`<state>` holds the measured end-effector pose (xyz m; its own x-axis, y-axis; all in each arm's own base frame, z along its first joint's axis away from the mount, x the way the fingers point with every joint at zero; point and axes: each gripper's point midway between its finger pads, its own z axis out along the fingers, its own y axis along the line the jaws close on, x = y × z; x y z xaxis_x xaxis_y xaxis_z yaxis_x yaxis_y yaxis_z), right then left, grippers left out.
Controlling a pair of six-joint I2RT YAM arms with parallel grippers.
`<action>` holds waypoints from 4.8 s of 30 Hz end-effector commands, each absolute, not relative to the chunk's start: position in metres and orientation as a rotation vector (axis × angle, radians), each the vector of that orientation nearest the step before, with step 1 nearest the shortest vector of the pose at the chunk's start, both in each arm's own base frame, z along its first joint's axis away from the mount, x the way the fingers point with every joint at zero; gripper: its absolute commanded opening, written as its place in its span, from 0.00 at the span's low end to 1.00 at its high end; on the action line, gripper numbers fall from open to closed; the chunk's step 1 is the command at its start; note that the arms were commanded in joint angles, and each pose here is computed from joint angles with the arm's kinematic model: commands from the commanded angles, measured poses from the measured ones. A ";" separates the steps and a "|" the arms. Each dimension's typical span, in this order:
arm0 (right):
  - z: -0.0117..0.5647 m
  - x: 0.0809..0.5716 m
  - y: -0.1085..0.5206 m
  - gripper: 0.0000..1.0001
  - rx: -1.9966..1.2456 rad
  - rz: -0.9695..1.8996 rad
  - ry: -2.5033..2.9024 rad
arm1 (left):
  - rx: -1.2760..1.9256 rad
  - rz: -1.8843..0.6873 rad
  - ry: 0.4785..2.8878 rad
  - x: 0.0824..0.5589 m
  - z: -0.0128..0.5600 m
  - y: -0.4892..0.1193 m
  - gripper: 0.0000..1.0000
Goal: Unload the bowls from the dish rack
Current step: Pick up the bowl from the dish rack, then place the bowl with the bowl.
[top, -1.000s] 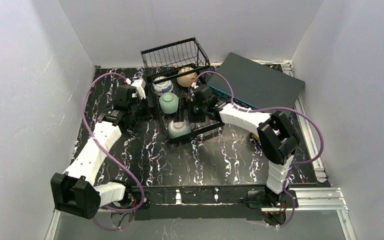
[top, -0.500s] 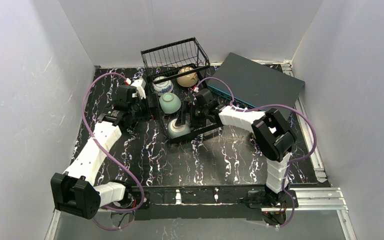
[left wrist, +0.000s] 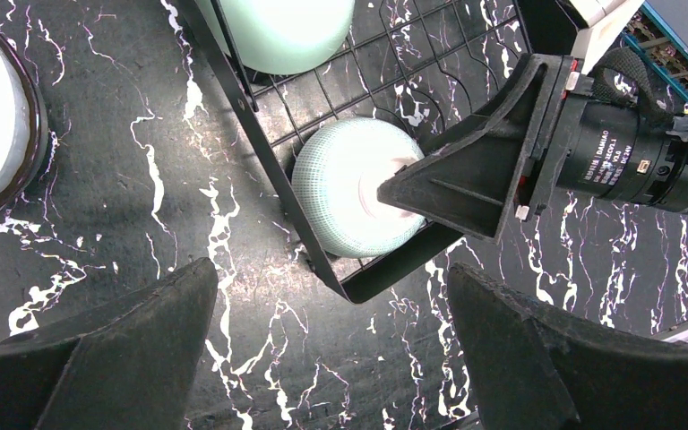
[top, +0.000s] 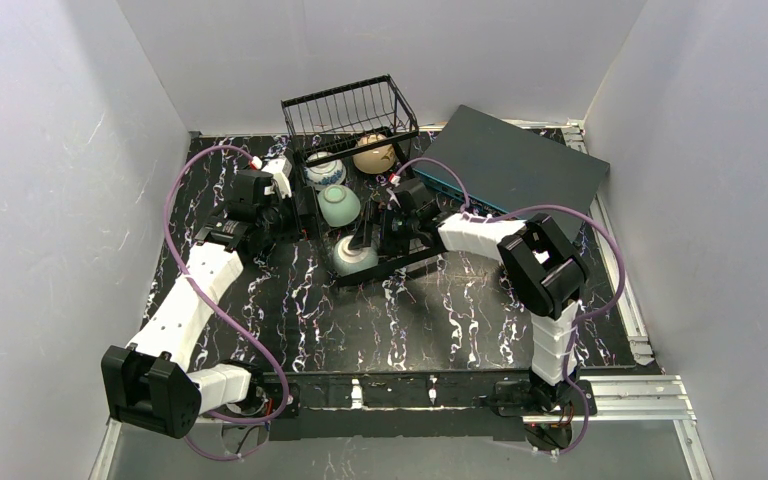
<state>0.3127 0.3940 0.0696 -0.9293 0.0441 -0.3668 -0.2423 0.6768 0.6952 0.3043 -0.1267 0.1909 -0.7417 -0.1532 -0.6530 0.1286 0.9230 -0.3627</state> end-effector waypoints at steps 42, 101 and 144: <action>0.101 0.335 0.354 0.46 -0.202 1.174 2.334 | -0.002 -0.522 2.388 0.298 0.181 -0.130 0.98; 0.239 0.285 0.338 0.18 -1.616 0.181 1.027 | -0.294 -0.772 2.449 0.225 0.227 -0.142 0.98; 0.256 0.172 0.397 0.11 -1.612 -0.311 0.454 | -0.334 -0.905 2.782 0.225 0.207 -0.171 0.73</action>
<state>0.1716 0.3902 0.2166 0.8777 -0.4682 -0.1020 -0.1979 -0.1602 -0.9671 0.2305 -0.1649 0.1942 -0.9393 -0.3170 -0.1311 -0.1885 0.7963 -0.5748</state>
